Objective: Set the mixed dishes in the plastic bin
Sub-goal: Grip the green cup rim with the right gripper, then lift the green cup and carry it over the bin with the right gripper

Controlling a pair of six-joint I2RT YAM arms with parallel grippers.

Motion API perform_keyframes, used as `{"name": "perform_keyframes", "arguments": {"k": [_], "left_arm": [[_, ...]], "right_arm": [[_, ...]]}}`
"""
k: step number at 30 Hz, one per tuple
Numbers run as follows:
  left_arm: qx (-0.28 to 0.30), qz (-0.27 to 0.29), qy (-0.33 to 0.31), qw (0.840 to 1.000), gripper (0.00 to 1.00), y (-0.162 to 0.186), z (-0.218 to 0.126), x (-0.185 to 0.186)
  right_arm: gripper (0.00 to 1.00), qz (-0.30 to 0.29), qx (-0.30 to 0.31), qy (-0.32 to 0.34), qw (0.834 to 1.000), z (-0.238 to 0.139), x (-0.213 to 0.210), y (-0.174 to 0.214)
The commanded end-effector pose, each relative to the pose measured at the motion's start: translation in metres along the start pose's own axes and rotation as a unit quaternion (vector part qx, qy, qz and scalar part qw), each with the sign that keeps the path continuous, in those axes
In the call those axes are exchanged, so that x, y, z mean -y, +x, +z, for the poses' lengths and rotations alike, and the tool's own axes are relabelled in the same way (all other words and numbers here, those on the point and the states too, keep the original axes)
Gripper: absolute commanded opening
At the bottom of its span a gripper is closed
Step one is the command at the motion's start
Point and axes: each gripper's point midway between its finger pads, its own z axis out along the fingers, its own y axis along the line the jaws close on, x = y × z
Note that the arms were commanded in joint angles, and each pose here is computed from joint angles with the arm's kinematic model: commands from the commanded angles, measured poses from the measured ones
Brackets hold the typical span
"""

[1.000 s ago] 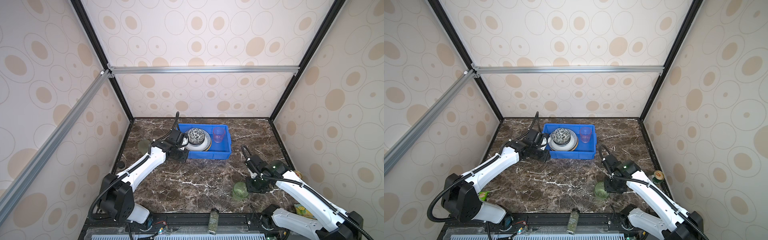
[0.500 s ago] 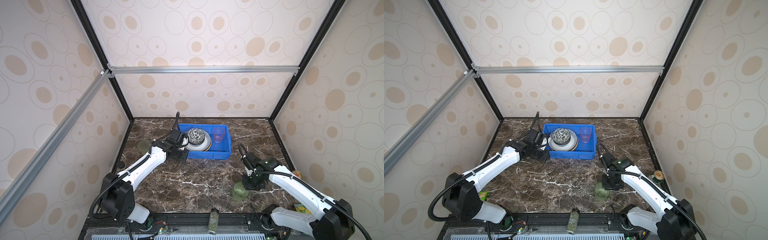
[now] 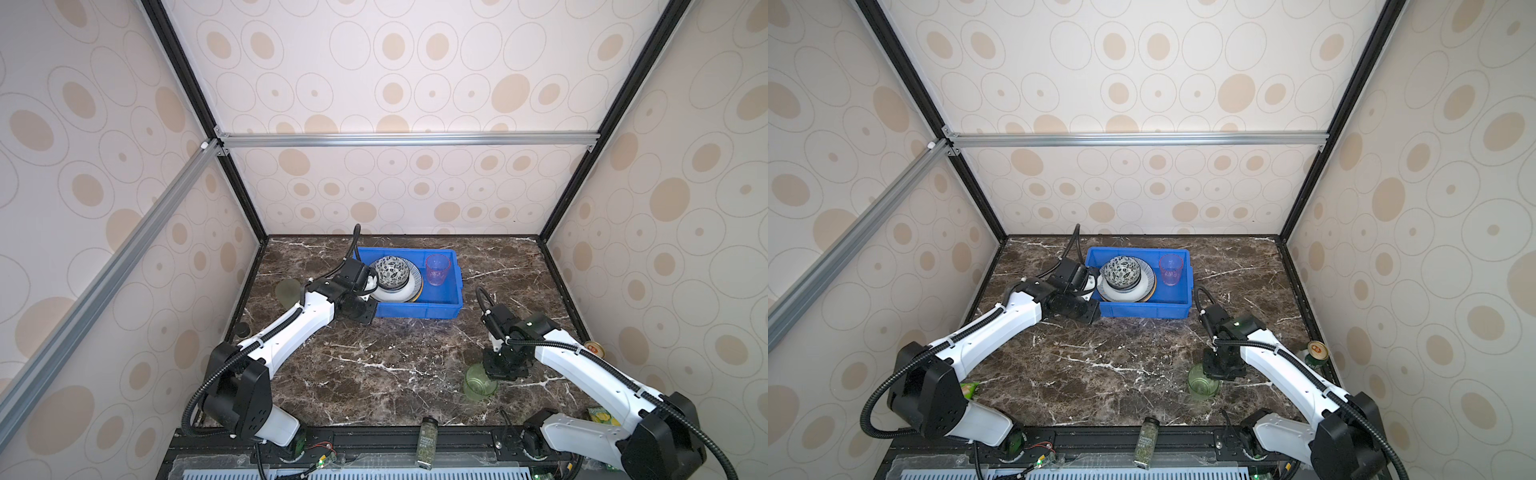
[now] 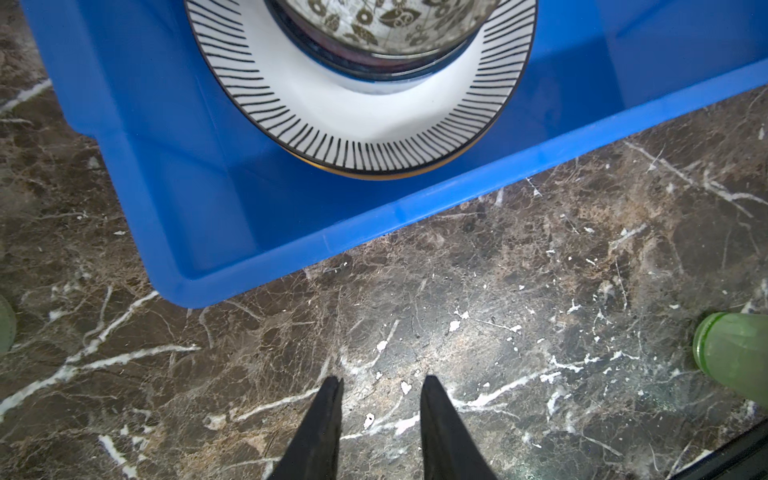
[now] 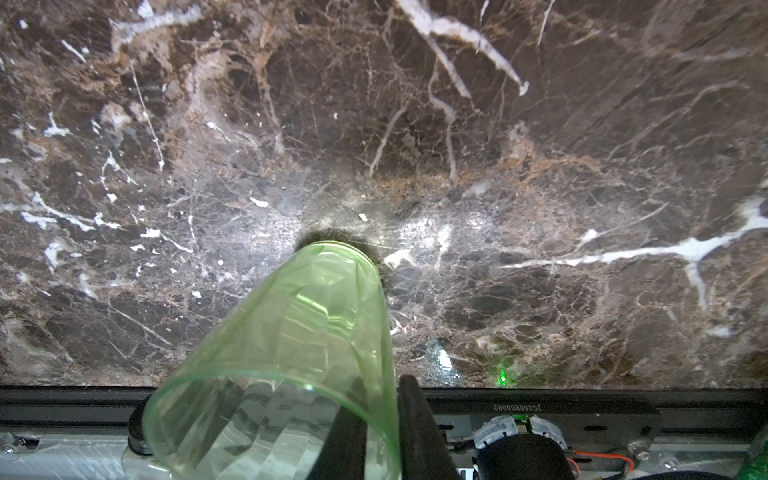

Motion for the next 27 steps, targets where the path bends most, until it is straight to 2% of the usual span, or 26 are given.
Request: {"name": "perform_keyframes", "arguments": {"k": [1, 8, 20, 27], "left_arm": [[0.003, 0.017, -0.008, 1.0, 0.33, -0.006, -0.007, 0.0], [0.004, 0.018, -0.014, 1.0, 0.33, -0.006, -0.008, -0.002], [0.023, 0.008, -0.03, 0.999, 0.32, -0.013, -0.013, -0.009], [0.049, -0.006, -0.035, 0.998, 0.32, -0.026, -0.027, -0.018]], "right_arm": [[0.15, 0.012, -0.01, 0.004, 1.0, 0.006, 0.001, 0.001], [0.0, 0.016, 0.005, 0.014, 1.0, 0.005, 0.002, -0.008], [0.0, -0.012, 0.089, 0.015, 0.996, -0.052, -0.017, -0.061], [0.0, -0.036, 0.13, 0.014, 0.991, -0.079, -0.036, -0.098]]}}
